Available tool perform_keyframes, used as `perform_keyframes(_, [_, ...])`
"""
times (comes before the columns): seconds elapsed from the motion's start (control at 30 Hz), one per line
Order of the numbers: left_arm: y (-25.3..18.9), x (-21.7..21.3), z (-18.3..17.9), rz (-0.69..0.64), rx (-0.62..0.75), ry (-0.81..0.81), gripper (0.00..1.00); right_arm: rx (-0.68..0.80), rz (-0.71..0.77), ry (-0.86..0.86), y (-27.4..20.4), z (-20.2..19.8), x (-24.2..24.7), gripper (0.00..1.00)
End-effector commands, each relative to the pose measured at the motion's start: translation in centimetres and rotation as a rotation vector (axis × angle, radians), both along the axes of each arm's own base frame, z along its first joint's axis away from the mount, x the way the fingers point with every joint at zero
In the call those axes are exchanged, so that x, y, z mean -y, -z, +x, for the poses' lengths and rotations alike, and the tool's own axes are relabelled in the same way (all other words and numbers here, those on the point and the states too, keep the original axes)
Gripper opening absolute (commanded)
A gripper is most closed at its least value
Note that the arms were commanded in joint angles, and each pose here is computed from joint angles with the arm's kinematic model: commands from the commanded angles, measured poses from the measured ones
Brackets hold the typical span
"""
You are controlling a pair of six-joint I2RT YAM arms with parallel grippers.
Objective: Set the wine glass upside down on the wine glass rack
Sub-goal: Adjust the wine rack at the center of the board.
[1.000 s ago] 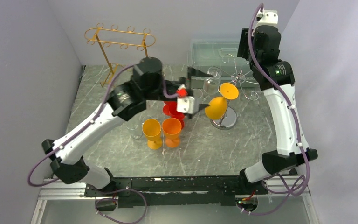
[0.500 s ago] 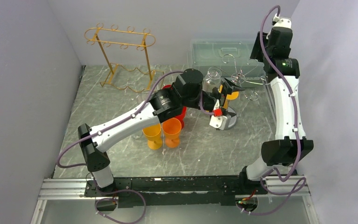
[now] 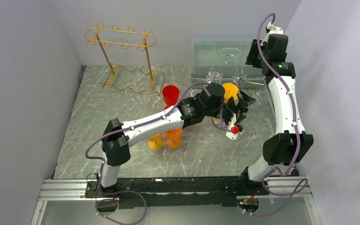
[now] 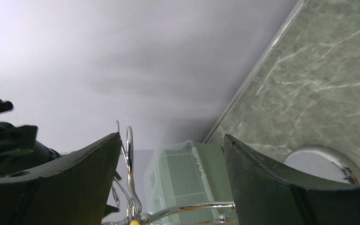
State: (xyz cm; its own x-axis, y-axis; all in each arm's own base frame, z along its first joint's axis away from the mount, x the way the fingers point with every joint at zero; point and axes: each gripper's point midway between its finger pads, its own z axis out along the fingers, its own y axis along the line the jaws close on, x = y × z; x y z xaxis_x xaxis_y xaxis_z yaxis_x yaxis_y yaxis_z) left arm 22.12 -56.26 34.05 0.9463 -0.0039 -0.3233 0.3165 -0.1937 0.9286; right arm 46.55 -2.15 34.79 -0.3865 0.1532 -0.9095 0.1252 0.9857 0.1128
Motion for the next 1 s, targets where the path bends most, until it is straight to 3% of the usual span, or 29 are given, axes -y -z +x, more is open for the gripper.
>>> perform_keyframes(0.0, [-5.3, 1.3, 0.1, -0.17, 0.186, -0.052, 0.84, 0.077, 0.035, -0.037, -1.8, -0.4, -0.7, 0.53])
perform_keyframes(0.23, [-6.6, 2.7, 0.2, -0.257, 0.222, -0.118, 0.72, 0.08, 0.034, -0.031, -1.5, -1.2, -0.7, 0.5])
perform_keyframes(0.4, [-6.4, 2.9, 0.4, -0.242, 0.207, -0.149, 0.62, 0.077, 0.038, -0.016, -1.4, -1.7, -0.5, 0.46])
perform_keyframes(0.47, [-6.2, 2.9, 0.5, -0.229, 0.194, -0.164, 0.53, 0.078, 0.036, -0.008, -1.3, -1.9, -0.4, 0.44])
perform_keyframes(0.57, [-5.8, 2.7, 1.0, -0.208, 0.188, -0.192, 0.29, 0.077, 0.021, 0.025, -1.2, -2.2, 0.3, 0.43])
perform_keyframes(0.97, [-5.5, 0.6, 2.3, -0.148, 0.146, -0.304, 0.25, 0.063, -0.02, 0.146, -0.7, -4.3, 2.8, 0.39])
